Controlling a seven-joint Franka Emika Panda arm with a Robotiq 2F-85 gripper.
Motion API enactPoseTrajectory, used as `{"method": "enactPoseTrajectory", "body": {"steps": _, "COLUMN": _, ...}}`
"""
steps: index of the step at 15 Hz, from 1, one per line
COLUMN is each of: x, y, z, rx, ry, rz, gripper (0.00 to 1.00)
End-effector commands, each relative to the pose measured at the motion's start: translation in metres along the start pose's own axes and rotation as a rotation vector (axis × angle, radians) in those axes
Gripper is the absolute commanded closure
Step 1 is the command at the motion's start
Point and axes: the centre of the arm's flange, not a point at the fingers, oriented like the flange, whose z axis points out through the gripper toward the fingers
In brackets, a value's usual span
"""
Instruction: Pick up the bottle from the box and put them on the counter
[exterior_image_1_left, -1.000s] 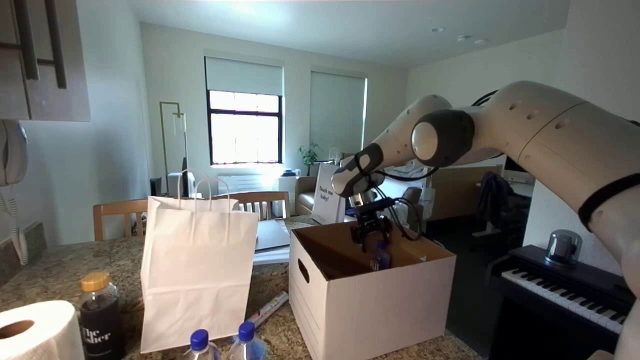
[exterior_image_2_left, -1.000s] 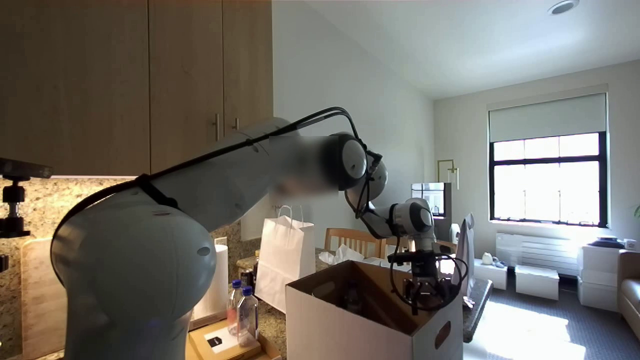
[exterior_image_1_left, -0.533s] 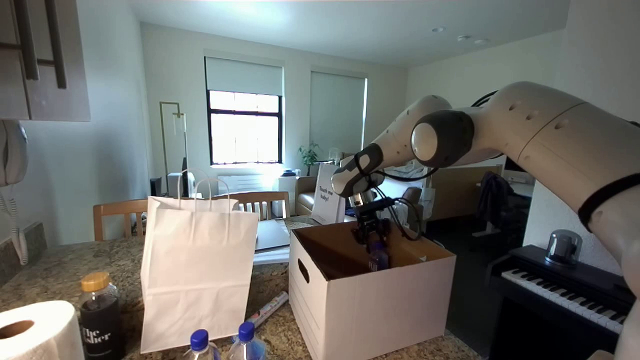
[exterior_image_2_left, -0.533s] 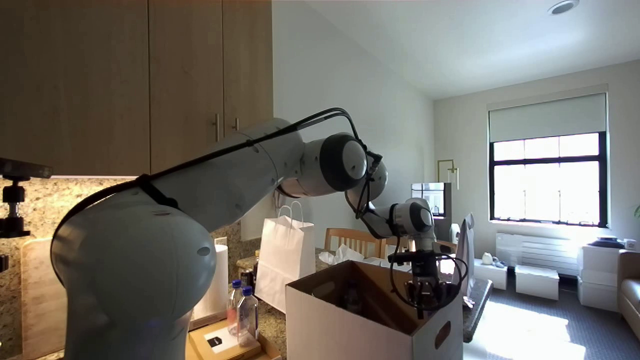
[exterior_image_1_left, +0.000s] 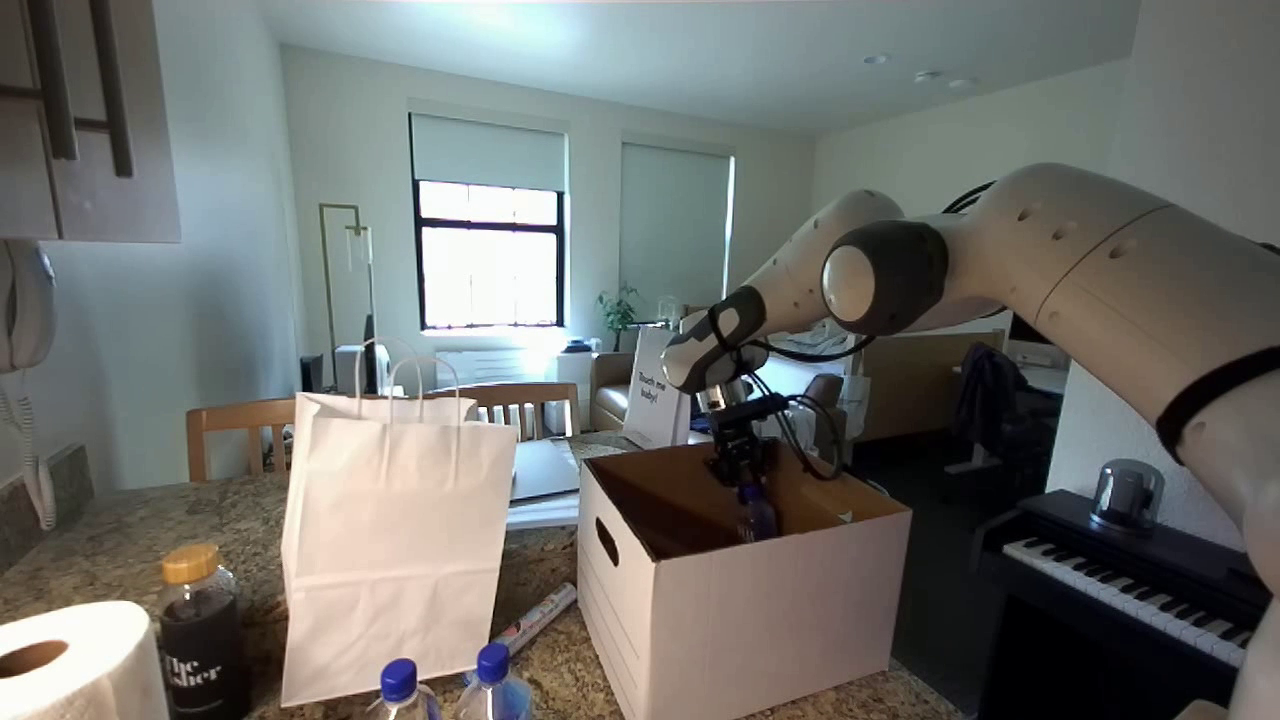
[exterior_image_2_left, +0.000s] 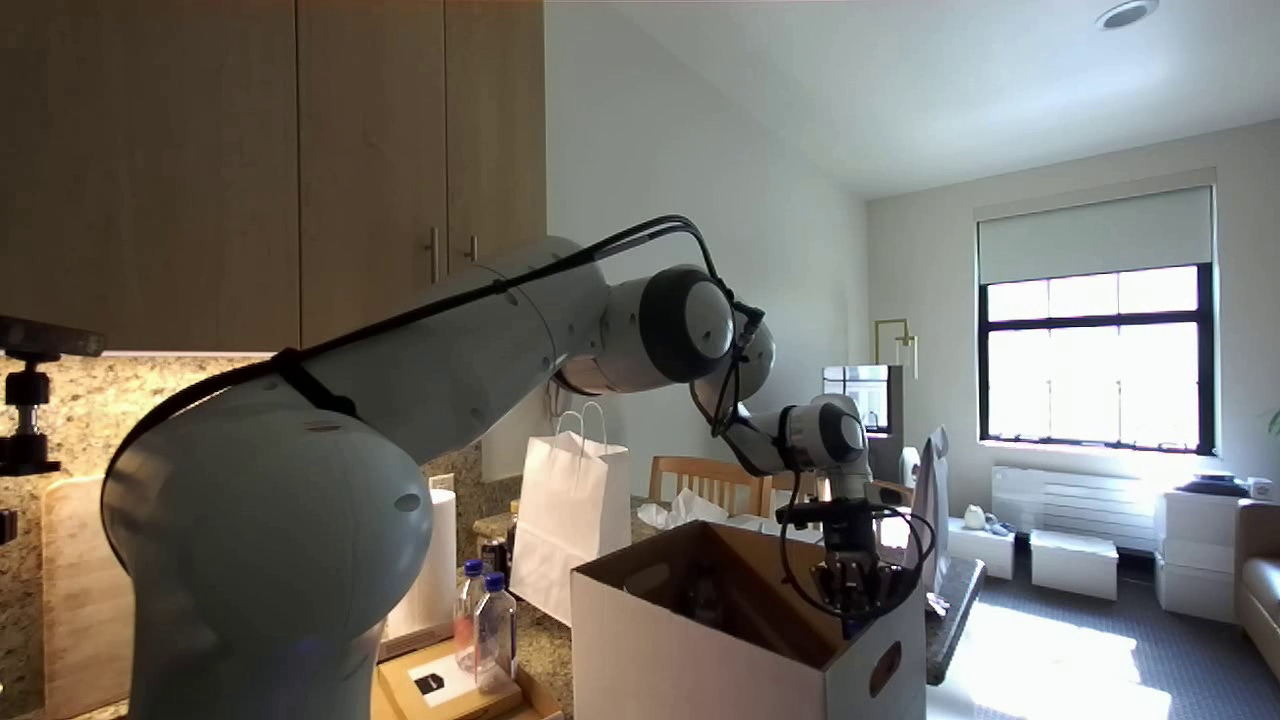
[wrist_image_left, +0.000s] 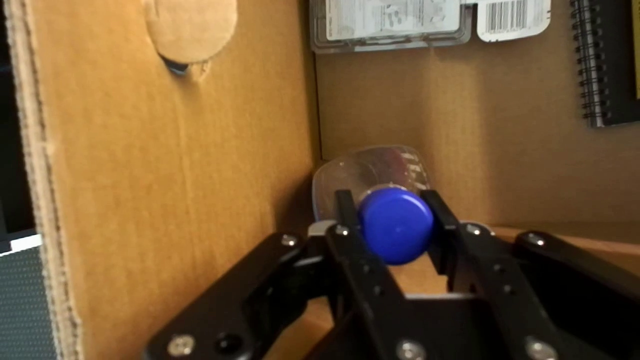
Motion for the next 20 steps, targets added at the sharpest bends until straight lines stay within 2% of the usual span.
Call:
{"method": "enactPoseTrajectory", "body": {"steps": 1, "x": 0.000, "y": 0.002, "z": -0.014, "rx": -0.002, "ry": 0.007, "rz": 0.033, "gripper": 0.86}}
{"method": "enactPoseTrajectory", "body": {"steps": 5, "x": -0.010, "y": 0.006, "z": -0.031, "rx": 0.000, "ry": -0.023, "rz": 0.039, "gripper": 0.86}}
{"method": "enactPoseTrajectory", "body": {"steps": 8, "x": -0.019, "y": 0.009, "z": -0.051, "rx": 0.008, "ry": -0.011, "rz": 0.045, "gripper": 0.86}}
{"method": "enactPoseTrajectory", "body": {"steps": 14, "x": -0.047, "y": 0.020, "z": -0.109, "rx": 0.015, "ry": -0.011, "rz": 0.034, "gripper": 0.86}}
{"method": "enactPoseTrajectory", "body": {"steps": 16, "x": -0.069, "y": 0.025, "z": -0.136, "rx": -0.001, "ry": 0.026, "rz": 0.021, "gripper": 0.86}}
{"method": "enactPoseTrajectory", "body": {"steps": 20, "x": -0.105, "y": 0.033, "z": -0.198, "rx": -0.001, "ry": 0.169, "rz": 0.061, "gripper": 0.86}}
